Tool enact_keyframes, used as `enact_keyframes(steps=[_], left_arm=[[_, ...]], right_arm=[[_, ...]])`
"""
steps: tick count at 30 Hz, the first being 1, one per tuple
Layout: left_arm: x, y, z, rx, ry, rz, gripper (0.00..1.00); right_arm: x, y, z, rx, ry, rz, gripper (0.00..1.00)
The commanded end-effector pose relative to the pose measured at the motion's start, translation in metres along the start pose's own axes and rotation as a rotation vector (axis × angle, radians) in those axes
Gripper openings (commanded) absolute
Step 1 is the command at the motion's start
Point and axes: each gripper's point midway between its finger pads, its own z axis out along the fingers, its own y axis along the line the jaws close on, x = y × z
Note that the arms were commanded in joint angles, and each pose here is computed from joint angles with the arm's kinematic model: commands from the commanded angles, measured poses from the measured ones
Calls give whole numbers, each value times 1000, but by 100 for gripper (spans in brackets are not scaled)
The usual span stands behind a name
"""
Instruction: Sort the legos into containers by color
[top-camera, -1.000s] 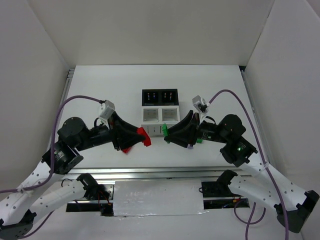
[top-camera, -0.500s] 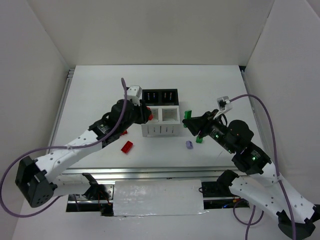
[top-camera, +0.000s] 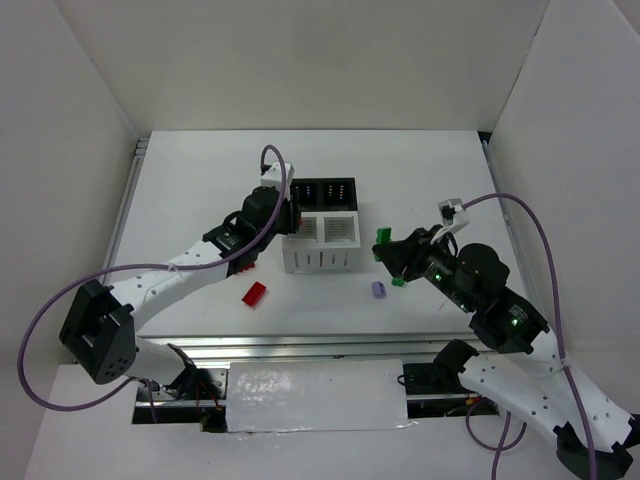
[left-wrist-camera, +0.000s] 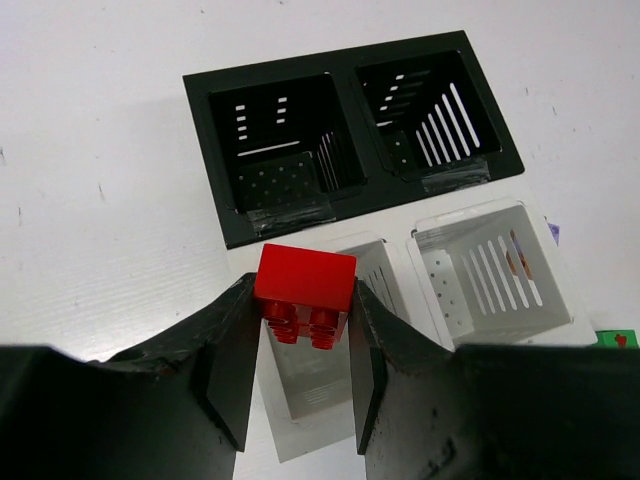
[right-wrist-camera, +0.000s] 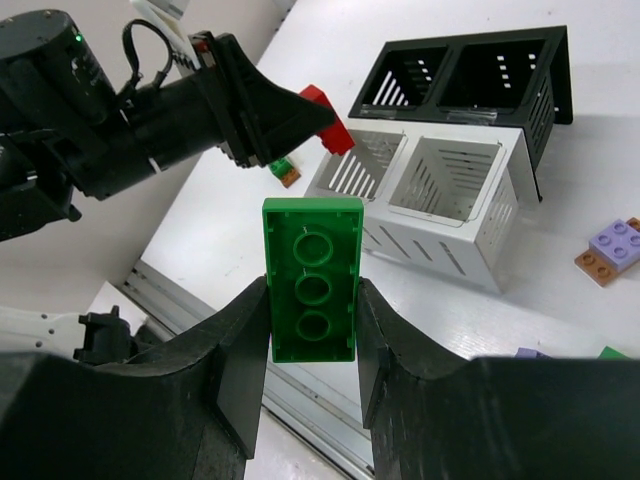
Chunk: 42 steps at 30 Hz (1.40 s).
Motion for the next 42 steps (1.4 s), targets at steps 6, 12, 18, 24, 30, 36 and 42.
enact_keyframes(steps=[6, 12, 18, 24, 30, 36, 42], left_arm=[[-33, -8, -12, 76, -112, -40, 90], [-38, -9, -24, 122, -146, -45, 92], [-49, 11, -35, 11, -160, -136, 97], [-51, 61, -81, -202, -115, -318, 100], [-32, 84, -121, -245, -68, -333, 100], [-15, 92, -153, -205, -66, -341, 100], [4, 96, -158, -211, -22, -318, 99]], right_arm=[[-11, 3, 20, 18, -13, -30, 0], [-2, 1, 43, 26, 25, -37, 0], [-1, -9, 77, 92, 51, -61, 0], [6, -37, 132, 243, 110, -132, 0], [23, -61, 172, 336, 164, -165, 5], [44, -71, 191, 342, 219, -159, 22], [41, -71, 196, 350, 224, -165, 63]])
